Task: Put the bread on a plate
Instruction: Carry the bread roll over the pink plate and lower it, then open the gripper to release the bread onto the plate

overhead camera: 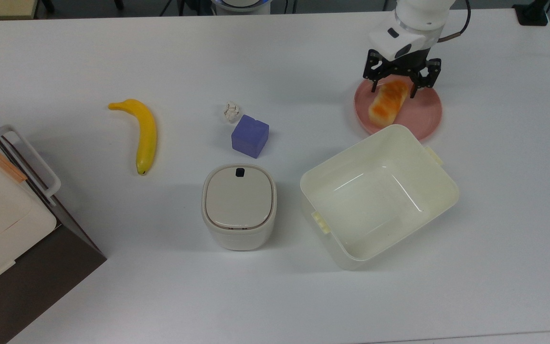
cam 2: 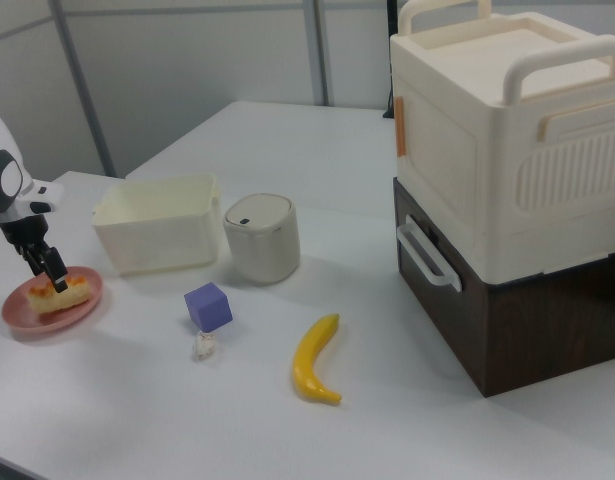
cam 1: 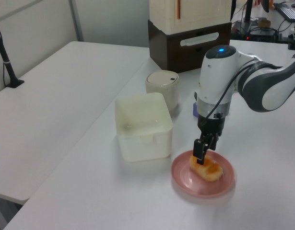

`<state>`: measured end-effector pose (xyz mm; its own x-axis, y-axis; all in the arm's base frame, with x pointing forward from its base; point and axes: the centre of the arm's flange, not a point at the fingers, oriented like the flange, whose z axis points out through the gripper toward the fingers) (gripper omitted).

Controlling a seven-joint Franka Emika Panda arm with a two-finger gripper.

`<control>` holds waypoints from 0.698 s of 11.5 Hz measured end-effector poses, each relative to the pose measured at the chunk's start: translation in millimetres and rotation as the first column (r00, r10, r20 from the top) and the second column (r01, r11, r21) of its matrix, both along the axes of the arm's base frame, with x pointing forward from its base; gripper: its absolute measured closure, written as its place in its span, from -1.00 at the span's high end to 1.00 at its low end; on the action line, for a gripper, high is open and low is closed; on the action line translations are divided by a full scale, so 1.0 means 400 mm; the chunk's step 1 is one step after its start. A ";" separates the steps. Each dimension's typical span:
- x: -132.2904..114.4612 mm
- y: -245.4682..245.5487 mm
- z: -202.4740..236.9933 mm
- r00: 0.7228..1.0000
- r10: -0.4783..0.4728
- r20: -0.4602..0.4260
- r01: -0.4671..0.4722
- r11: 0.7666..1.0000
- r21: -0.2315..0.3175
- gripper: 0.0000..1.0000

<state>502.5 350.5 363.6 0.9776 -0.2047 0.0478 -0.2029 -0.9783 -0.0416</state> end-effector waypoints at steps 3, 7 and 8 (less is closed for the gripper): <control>0.015 -0.007 0.037 0.999 -0.010 -0.032 0.009 1.000 -0.026 1.00; 0.010 -0.140 0.177 0.990 0.062 -0.125 -0.076 0.992 -0.106 1.00; 0.019 -0.218 0.226 0.985 0.088 -0.146 -0.106 0.987 -0.121 1.00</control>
<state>510.1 263.3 453.9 0.9914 -0.1098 -0.0709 -0.1019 -0.9890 0.1072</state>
